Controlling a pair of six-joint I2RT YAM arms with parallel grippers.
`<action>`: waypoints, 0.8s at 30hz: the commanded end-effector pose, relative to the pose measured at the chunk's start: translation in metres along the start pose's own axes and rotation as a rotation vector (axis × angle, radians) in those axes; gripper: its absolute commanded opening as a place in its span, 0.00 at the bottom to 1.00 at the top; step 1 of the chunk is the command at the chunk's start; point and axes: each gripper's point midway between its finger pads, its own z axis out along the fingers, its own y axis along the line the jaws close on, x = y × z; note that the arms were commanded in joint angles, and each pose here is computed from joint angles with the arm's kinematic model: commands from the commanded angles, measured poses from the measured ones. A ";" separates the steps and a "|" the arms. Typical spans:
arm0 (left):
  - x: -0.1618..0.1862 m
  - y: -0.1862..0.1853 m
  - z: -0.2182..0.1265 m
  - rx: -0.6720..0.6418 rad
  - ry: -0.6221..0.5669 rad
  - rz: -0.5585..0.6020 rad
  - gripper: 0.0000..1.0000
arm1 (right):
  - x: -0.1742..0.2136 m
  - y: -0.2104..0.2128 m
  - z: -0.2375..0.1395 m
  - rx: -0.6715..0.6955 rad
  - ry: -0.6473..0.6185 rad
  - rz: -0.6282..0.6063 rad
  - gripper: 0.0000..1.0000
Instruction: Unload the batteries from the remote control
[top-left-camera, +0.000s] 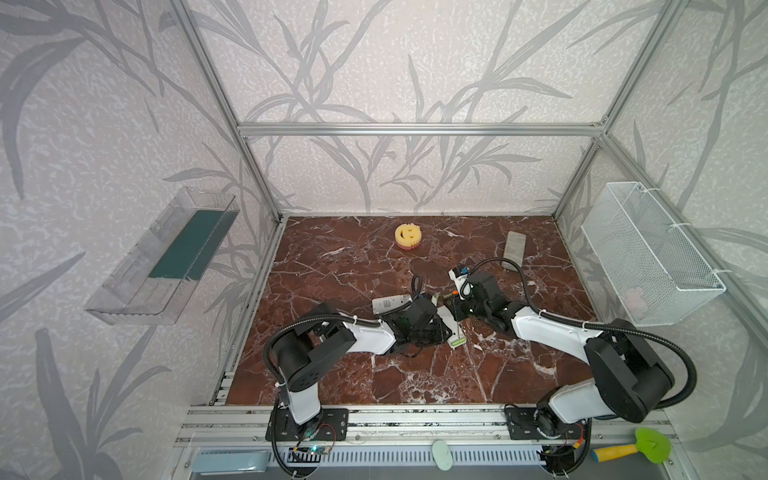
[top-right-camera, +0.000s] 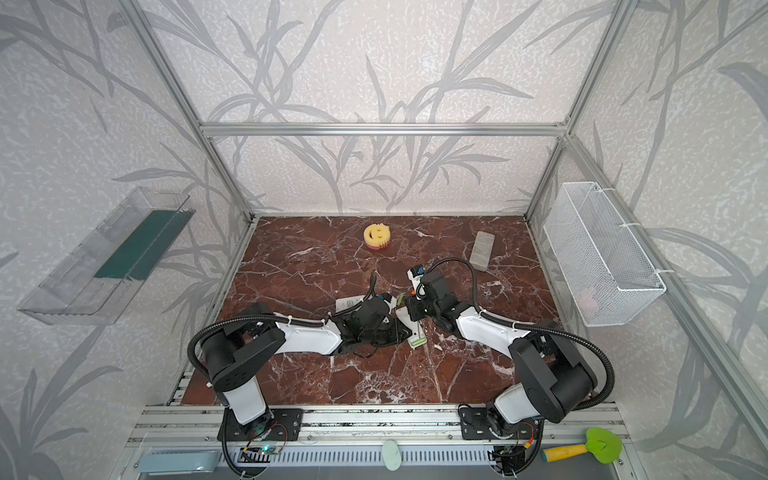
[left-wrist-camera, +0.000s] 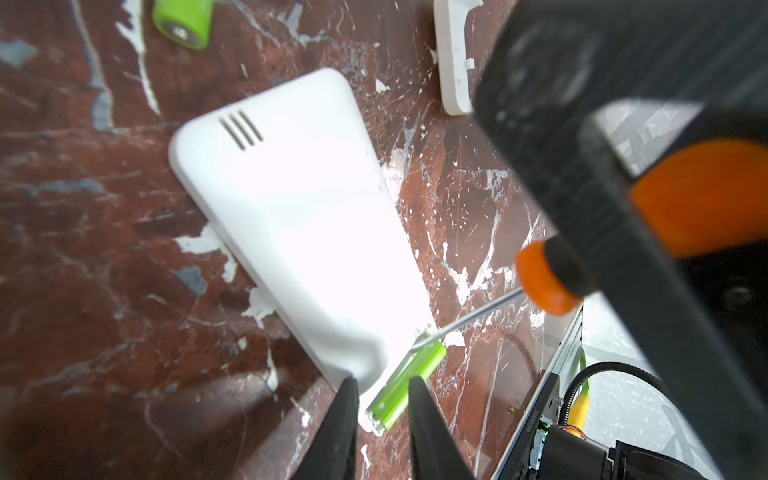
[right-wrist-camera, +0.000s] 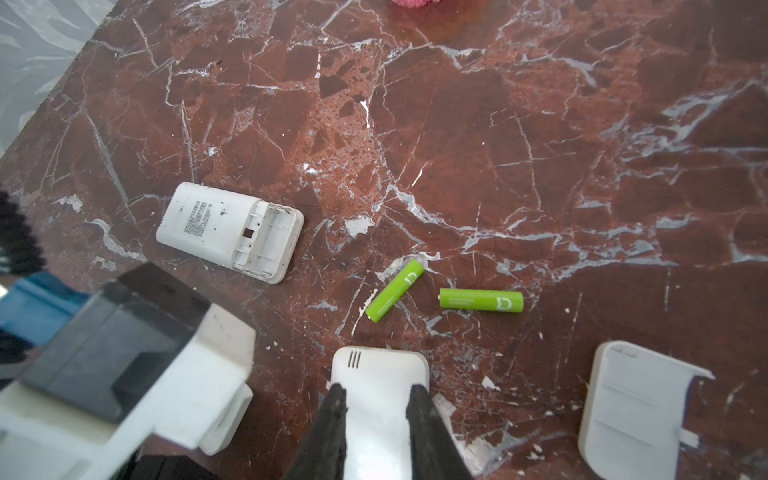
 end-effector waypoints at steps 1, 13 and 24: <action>0.007 0.034 0.010 -0.120 0.016 -0.034 0.26 | 0.008 -0.006 0.006 0.020 0.026 -0.008 0.00; 0.007 0.039 0.010 -0.142 0.023 -0.042 0.25 | 0.022 -0.015 0.021 0.023 0.127 0.055 0.00; 0.006 0.039 0.009 -0.138 0.020 -0.043 0.25 | 0.019 -0.028 0.029 0.002 0.136 0.150 0.00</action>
